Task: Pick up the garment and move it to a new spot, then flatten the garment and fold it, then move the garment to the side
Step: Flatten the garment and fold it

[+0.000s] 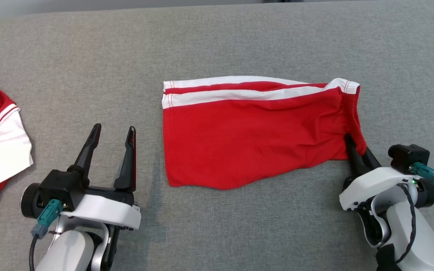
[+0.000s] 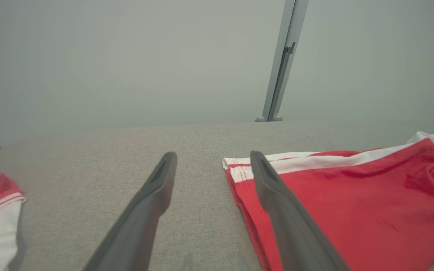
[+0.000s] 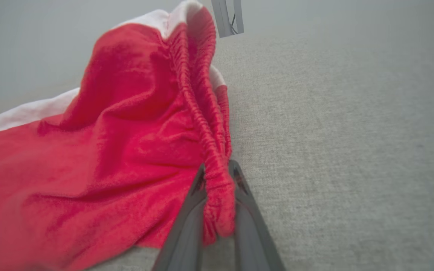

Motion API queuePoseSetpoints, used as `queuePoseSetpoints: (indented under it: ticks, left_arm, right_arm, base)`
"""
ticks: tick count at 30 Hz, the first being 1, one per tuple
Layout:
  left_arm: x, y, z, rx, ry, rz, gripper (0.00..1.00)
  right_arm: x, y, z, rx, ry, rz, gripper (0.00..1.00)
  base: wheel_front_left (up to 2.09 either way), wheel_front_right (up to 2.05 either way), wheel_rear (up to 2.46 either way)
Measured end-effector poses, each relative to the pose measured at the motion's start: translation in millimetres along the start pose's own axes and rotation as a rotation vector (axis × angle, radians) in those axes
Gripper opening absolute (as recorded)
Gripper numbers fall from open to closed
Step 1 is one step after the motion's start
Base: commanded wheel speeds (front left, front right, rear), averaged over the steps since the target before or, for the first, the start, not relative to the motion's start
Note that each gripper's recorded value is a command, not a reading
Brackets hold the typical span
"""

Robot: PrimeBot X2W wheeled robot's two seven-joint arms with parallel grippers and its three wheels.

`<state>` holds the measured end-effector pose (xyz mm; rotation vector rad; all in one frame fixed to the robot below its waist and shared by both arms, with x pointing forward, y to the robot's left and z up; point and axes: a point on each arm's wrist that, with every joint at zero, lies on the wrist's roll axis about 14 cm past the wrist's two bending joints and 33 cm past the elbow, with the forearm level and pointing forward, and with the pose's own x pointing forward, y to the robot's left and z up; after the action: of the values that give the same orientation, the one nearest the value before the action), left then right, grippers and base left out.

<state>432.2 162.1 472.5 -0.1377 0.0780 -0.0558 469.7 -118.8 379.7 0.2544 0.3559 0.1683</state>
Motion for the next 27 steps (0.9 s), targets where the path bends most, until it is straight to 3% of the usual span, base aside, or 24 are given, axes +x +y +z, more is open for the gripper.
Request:
queuePoseSetpoints:
  ticks: [10,14,19,27]
  left_arm:
    - [5.3,-16.9,5.2,0.007,-0.007,-0.052,1.00]
    - [6.8,-24.3,6.0,0.005,-0.004,-0.072,1.00]
    - [6.4,-29.7,10.2,0.005,-0.013,-0.090,1.00]
    - [1.5,-27.6,12.0,0.000,-0.015,-0.079,1.00]
  right_arm:
    - [-33.4,-46.4,-5.3,0.094,-0.028,-0.139,0.00]
    - [-37.5,-49.3,5.4,0.101,-0.051,-0.142,0.00]
    - [-28.0,-10.3,42.0,0.072,-0.116,-0.016,0.00]
    - [-22.5,80.9,70.9,-0.012,-0.127,0.250,0.00]
  base:
    - [0.00,0.00,0.00]
    - [0.00,0.00,0.00]
    - [0.00,0.00,0.00]
    - [0.00,0.00,0.00]
